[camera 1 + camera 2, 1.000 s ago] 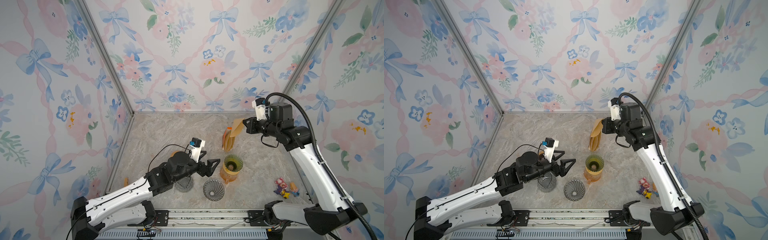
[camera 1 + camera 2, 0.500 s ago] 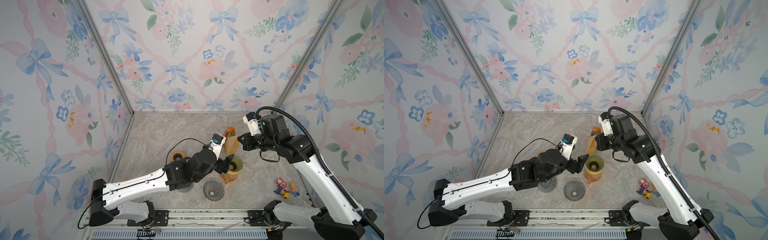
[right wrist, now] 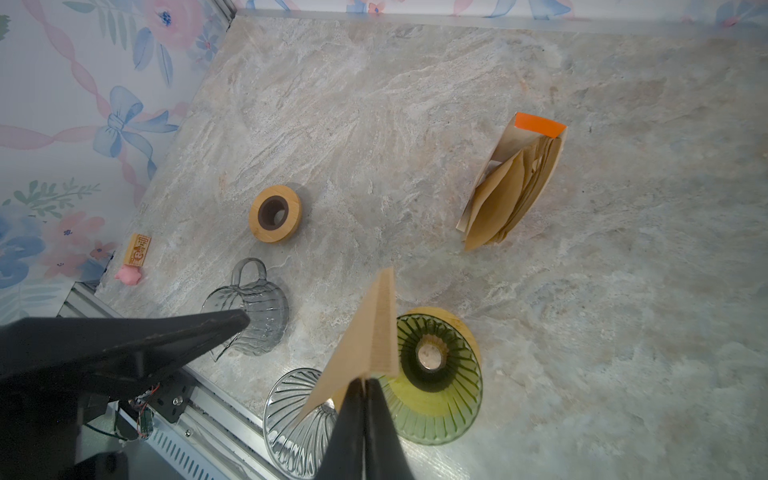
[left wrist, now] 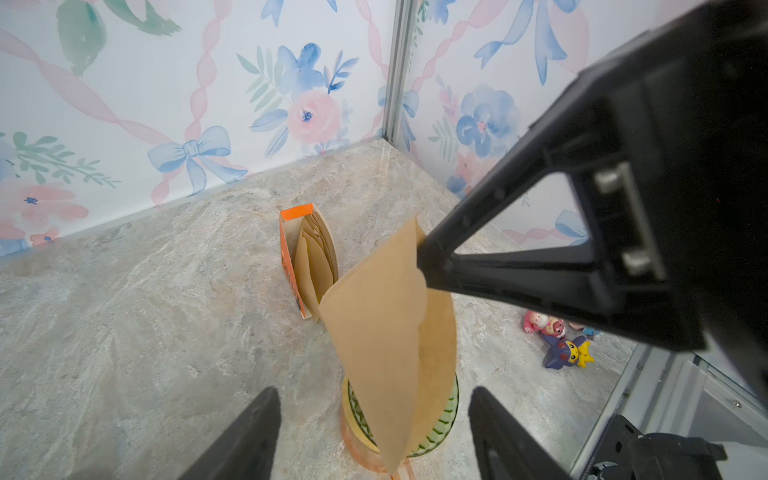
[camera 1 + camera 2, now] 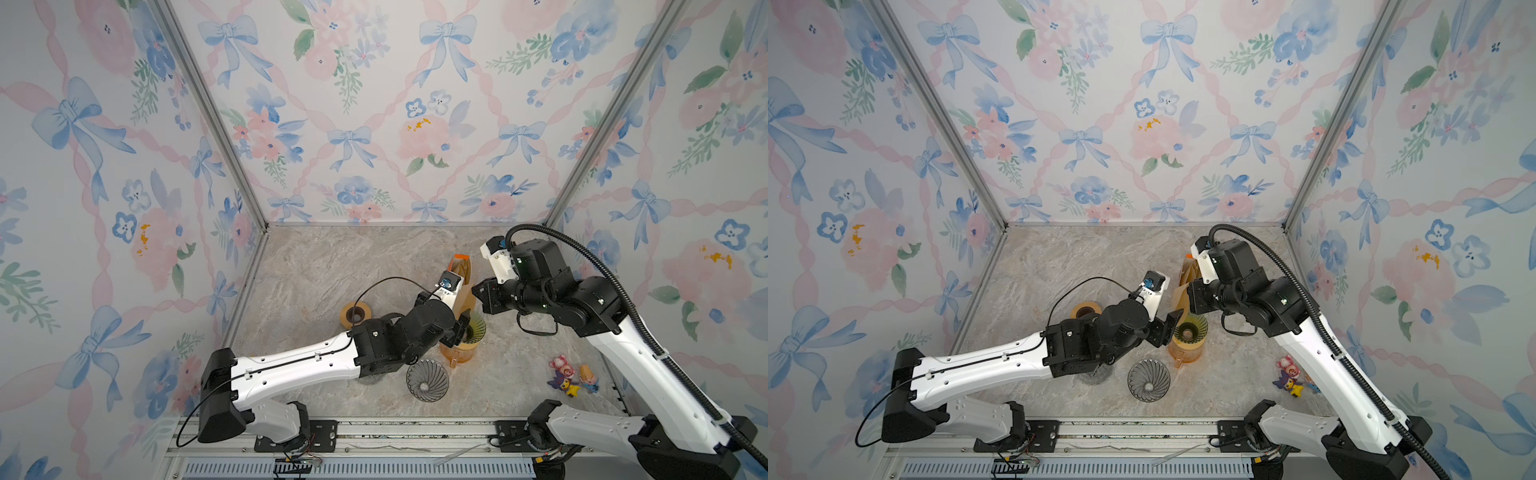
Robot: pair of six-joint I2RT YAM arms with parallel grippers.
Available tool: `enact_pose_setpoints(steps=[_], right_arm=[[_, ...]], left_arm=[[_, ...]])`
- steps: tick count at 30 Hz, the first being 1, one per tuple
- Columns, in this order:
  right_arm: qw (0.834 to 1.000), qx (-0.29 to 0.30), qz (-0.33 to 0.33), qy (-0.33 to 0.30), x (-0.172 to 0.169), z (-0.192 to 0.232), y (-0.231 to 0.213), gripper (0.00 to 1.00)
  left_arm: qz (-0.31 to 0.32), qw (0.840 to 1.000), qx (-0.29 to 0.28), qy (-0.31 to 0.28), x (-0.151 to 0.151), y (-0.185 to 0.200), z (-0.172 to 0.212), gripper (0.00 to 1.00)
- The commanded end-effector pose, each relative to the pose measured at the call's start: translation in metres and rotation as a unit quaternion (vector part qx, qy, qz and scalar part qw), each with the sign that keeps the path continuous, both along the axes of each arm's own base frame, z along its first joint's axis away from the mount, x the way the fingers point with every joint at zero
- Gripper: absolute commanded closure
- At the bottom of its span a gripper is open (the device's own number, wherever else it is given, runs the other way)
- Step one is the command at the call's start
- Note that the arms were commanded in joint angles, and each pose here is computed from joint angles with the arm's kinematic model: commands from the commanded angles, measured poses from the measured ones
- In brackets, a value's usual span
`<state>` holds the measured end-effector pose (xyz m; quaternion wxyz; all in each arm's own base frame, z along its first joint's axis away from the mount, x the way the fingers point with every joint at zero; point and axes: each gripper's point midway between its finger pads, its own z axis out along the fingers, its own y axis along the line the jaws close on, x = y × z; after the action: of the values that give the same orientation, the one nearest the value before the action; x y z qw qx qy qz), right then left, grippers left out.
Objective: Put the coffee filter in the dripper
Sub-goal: 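Carry the paper filter toward the green dripper while left gripper rises toward it, then lower the brown filter into the green dripper with the right gripper while left gripper approaches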
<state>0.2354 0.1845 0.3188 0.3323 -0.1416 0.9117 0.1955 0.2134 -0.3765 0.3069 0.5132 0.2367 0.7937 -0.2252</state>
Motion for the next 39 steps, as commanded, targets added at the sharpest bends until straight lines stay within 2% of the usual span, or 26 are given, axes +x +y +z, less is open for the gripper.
enact_pose_setpoints(steps=[1,14,20,26,27,29,30,33,35,39], right_arm=[[1.0,-0.001,-0.005,0.006,-0.009,-0.004,-0.003,0.92],[1.0,0.004,0.004,-0.001,-0.015,-0.001,0.001,0.91],[1.0,0.006,0.008,-0.003,-0.012,-0.001,0.006,0.9],[1.0,0.015,0.013,-0.007,-0.01,-0.002,0.017,0.87],[1.0,0.015,0.014,-0.007,-0.01,-0.003,0.019,0.85],[1.0,0.009,0.008,-0.013,-0.008,-0.002,0.019,0.75],[1.0,0.006,0.005,-0.018,-0.007,-0.002,0.019,0.68],[1.0,0.004,-0.004,-0.024,-0.005,-0.003,0.02,0.57],[1.0,0.003,-0.007,-0.028,-0.006,-0.004,0.022,0.54],[0.999,-0.006,-0.014,-0.037,-0.01,-0.007,0.024,0.53]], left_arm=[[0.007,1.0,-0.002,0.015,0.009,-0.001,-0.002,0.33],[0.007,0.999,0.021,0.026,0.015,-0.003,-0.016,0.57],[-0.015,0.999,0.028,0.028,0.01,-0.008,-0.019,0.77],[-0.027,0.999,0.013,0.038,0.004,-0.011,-0.015,0.89],[-0.029,0.999,0.009,0.04,0.003,-0.011,-0.013,0.91],[-0.027,0.999,0.001,0.042,0.002,-0.01,-0.009,0.94],[-0.02,0.999,-0.004,0.042,0.003,-0.008,-0.008,0.96],[0.011,0.998,-0.03,0.055,0.005,0.002,-0.002,1.0],[0.023,0.996,-0.05,0.066,0.005,0.007,0.001,1.0],[0.054,0.992,-0.073,0.091,0.008,0.015,0.005,1.0]])
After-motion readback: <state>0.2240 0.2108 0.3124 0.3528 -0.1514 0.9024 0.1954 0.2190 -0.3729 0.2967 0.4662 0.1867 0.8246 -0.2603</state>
